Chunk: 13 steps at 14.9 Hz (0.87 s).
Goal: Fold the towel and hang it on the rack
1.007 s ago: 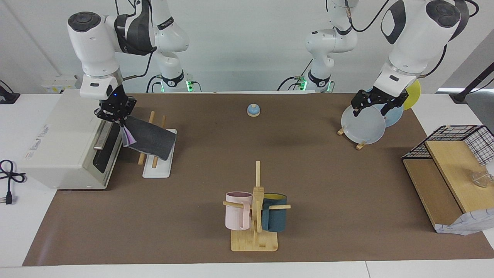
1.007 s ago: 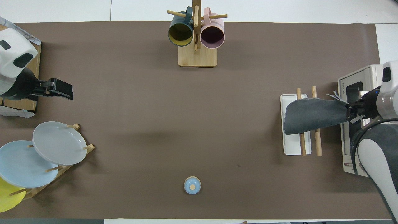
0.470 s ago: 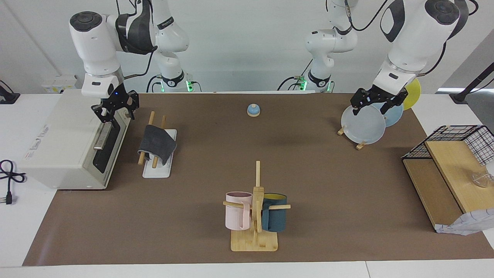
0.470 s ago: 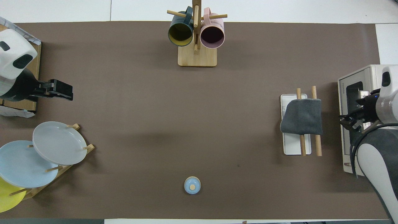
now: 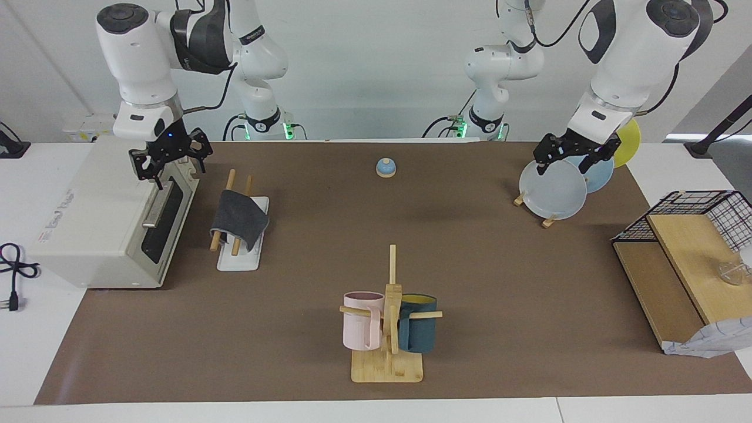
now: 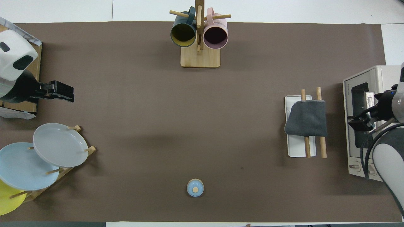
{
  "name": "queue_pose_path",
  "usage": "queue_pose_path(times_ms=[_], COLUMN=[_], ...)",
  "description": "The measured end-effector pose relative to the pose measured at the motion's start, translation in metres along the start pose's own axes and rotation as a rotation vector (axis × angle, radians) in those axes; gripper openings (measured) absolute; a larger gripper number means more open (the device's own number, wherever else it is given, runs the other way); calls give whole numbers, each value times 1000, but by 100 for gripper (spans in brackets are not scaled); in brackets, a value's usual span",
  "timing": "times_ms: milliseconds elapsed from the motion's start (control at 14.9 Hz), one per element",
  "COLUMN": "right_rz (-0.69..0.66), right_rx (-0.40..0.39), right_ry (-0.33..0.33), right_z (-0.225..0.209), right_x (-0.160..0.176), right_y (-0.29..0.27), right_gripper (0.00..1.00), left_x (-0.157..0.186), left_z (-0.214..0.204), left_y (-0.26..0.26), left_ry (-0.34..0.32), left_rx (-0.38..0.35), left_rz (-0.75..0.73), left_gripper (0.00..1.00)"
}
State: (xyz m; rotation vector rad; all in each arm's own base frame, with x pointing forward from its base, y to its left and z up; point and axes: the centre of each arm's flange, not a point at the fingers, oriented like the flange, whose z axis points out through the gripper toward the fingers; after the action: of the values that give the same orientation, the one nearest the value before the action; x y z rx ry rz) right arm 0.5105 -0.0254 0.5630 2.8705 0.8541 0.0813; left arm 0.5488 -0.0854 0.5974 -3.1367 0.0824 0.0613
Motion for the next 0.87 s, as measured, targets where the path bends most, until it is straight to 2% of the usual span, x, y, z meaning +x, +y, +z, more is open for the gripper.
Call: queue_pose_path(times_ms=[201,336,873], right_rz=[243,337,474], right_rx=[23,46,118], right_ry=[-47,-79,-163], right_z=[-29,-32,-42], right_x=[10,15,48], right_y=[4,5,30], right_gripper=[100,100,100], left_x=[0,0,0], left_z=[0,0,0], left_y=[-2,-4,-4], left_ry=[0,0,0], left_rx=[0,0,0], left_rz=[-4,-7,-8], left_gripper=[100,100,100])
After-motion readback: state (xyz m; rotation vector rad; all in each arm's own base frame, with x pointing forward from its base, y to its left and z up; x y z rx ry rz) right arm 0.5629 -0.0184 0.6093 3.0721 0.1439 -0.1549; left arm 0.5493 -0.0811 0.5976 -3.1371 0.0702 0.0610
